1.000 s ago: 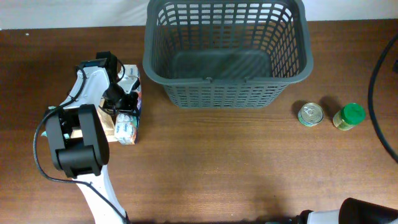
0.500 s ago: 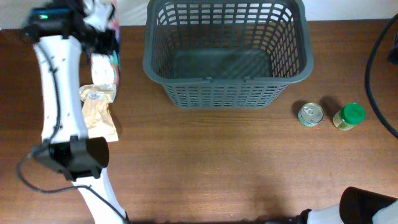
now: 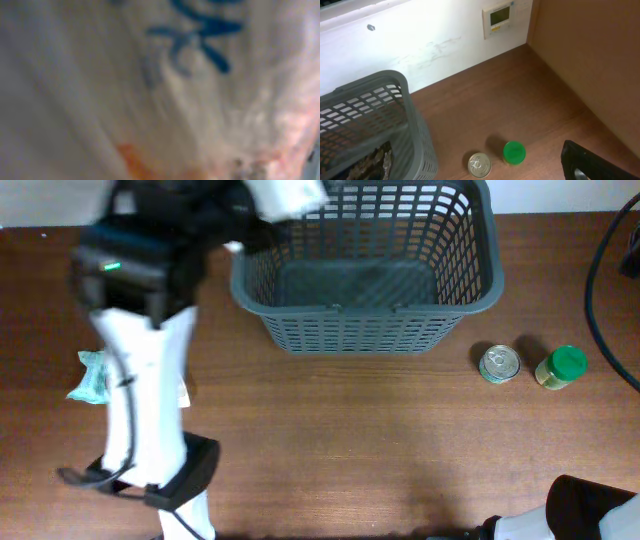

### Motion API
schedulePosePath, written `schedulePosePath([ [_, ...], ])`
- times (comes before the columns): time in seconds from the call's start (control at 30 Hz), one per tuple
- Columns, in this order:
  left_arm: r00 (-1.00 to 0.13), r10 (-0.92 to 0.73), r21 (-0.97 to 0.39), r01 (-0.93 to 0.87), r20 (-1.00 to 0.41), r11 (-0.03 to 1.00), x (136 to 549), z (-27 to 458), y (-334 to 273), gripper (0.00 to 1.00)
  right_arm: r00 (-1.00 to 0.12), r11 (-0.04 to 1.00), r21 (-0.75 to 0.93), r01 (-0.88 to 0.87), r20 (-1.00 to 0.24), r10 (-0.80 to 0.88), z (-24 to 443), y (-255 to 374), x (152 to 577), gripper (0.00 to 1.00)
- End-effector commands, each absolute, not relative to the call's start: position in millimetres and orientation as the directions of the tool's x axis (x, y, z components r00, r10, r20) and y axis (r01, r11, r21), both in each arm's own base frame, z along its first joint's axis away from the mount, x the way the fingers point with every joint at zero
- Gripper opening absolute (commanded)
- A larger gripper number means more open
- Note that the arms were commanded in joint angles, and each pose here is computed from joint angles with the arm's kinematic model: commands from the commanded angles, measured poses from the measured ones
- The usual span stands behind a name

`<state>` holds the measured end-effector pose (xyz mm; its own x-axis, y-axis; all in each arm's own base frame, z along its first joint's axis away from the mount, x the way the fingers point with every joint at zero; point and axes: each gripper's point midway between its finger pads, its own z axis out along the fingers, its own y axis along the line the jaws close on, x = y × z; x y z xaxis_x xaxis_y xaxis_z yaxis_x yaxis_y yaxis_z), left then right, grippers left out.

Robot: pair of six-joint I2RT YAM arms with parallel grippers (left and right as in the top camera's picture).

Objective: Pack container
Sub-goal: 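Carry the tissue strip into the basket and release it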

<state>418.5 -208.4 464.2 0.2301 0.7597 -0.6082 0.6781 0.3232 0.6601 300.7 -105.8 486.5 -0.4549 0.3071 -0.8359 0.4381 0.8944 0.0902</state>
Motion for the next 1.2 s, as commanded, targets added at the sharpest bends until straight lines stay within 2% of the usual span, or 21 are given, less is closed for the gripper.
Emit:
schedulePosePath([
  [0.0, 0.414, 0.832, 0.763, 0.646, -0.370, 0.018, 445, 409, -256, 0.02, -0.450, 0.883, 0.087, 0.462, -0.835, 0.318, 485, -112, 302, 0.99],
  [0.13, 0.356, 0.886, 0.755, 0.656, -0.298, -0.010, 482, 359, -278, 0.02, -0.450, 0.883, 0.087, 0.462, -0.835, 0.318, 485, -112, 302, 0.99],
  [0.23, 0.266, 0.941, 0.758, 0.652, -0.209, -0.016, 515, 319, -277, 0.02, -0.450, 0.883, 0.087, 0.462, -0.835, 0.318, 485, -112, 302, 0.99],
  [0.4, 0.178, 0.978, 0.708, 0.704, -0.106, -0.051, 541, 250, -272, 0.02, -0.450, 0.883, 0.087, 0.462, -0.835, 0.318, 485, -112, 302, 0.99],
  [0.53, 0.165, 0.983, 0.653, 0.754, -0.084, -0.071, 555, 195, -274, 0.02, -0.450, 0.883, 0.087, 0.462, -0.835, 0.318, 485, -112, 302, 0.99],
  [0.87, 0.185, 0.973, 0.567, 0.820, -0.139, -0.075, 561, 141, -275, 0.02, -0.450, 0.883, 0.087, 0.462, -0.835, 0.318, 485, -112, 302, 0.99],
  [0.9, 0.183, 0.973, 0.563, 0.823, -0.139, -0.074, 561, 138, -274, 0.05, -0.450, 0.883, 0.087, 0.462, -0.835, 0.318, 485, -112, 302, 0.99],
  [0.93, 0.169, 0.975, 0.559, 0.827, -0.145, -0.060, 561, 137, -273, 0.35, -0.450, 0.883, 0.087, 0.462, -0.835, 0.318, 485, -112, 302, 0.99],
  [0.97, 0.129, 0.977, 0.555, 0.832, -0.170, -0.013, 562, 139, -272, 0.99, -0.450, 0.883, 0.087, 0.462, -0.835, 0.318, 485, -112, 302, 0.99],
  [1.1, 0.019, 0.958, 0.566, 0.810, -0.287, 0.153, 558, 180, -272, 0.99, -0.450, 0.883, 0.087, 0.462, -0.835, 0.318, 485, -112, 302, 0.99],
  [1.17, -0.044, 0.916, 0.566, 0.774, -0.398, 0.283, 552, 227, -270, 0.99, -0.450, 0.883, 0.087, 0.462, -0.835, 0.318, 485, -112, 302, 0.99],
])
